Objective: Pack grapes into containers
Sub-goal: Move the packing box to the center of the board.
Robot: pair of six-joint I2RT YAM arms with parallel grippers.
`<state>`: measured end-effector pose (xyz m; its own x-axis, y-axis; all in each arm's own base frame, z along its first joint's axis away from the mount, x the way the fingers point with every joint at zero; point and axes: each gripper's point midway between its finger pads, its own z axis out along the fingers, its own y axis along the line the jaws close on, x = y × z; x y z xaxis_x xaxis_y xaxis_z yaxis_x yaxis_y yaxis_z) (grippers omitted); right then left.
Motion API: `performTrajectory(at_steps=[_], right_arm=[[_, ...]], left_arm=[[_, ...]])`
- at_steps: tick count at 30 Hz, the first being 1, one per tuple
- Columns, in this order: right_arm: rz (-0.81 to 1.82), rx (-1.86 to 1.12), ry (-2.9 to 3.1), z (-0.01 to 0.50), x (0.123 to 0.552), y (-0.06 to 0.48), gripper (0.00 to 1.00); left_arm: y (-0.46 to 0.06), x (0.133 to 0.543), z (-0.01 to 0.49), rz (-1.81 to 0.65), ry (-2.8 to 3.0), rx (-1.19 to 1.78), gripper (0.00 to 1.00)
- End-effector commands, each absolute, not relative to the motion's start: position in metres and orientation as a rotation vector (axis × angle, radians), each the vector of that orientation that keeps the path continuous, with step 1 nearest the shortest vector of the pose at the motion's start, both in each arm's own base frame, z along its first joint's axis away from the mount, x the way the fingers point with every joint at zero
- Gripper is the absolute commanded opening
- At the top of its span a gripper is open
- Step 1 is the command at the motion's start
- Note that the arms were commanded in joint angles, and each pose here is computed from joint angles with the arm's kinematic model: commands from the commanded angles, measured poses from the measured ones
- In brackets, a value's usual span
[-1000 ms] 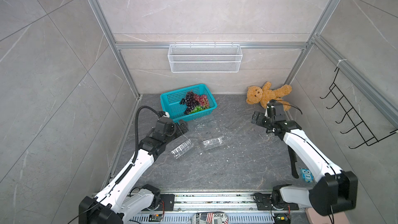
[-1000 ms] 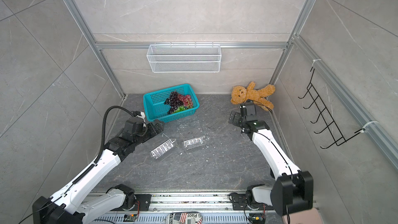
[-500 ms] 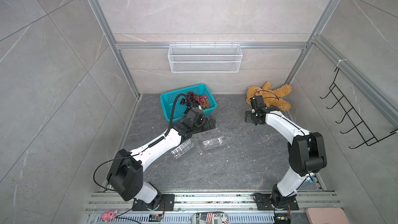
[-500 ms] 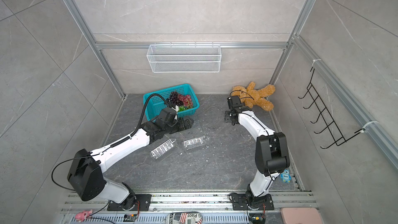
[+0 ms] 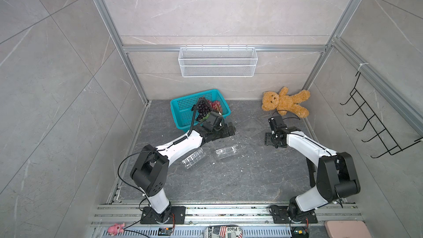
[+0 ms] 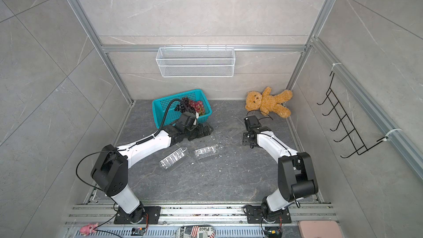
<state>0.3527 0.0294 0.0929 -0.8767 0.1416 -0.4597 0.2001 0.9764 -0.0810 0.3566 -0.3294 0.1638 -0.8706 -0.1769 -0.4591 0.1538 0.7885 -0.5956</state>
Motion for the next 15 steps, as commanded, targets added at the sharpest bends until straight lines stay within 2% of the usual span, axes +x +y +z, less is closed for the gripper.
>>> performTrajectory(at_steps=[1, 7, 11, 15], right_arm=[[-0.208, 0.244, 2.625, 0.118, 0.344, 0.024, 0.74], [-0.294, 0.218, 2.55, 0.172, 0.367, 0.011, 0.88], [-0.324, 0.159, 2.605, 0.181, 0.399, 0.014, 0.88], [-0.369, 0.076, 2.712, 0.161, 0.425, 0.016, 0.85]], left_arm=[[-0.344, 0.363, 0.183, -0.946, 2.423, 0.047, 1.0], [-0.353, 0.363, 0.181, -0.974, 2.445, 0.059, 1.0], [-0.357, 0.363, 0.184, -0.988, 2.451, 0.067, 1.0], [-0.361, 0.36, 0.189, -1.004, 2.455, 0.087, 1.0]])
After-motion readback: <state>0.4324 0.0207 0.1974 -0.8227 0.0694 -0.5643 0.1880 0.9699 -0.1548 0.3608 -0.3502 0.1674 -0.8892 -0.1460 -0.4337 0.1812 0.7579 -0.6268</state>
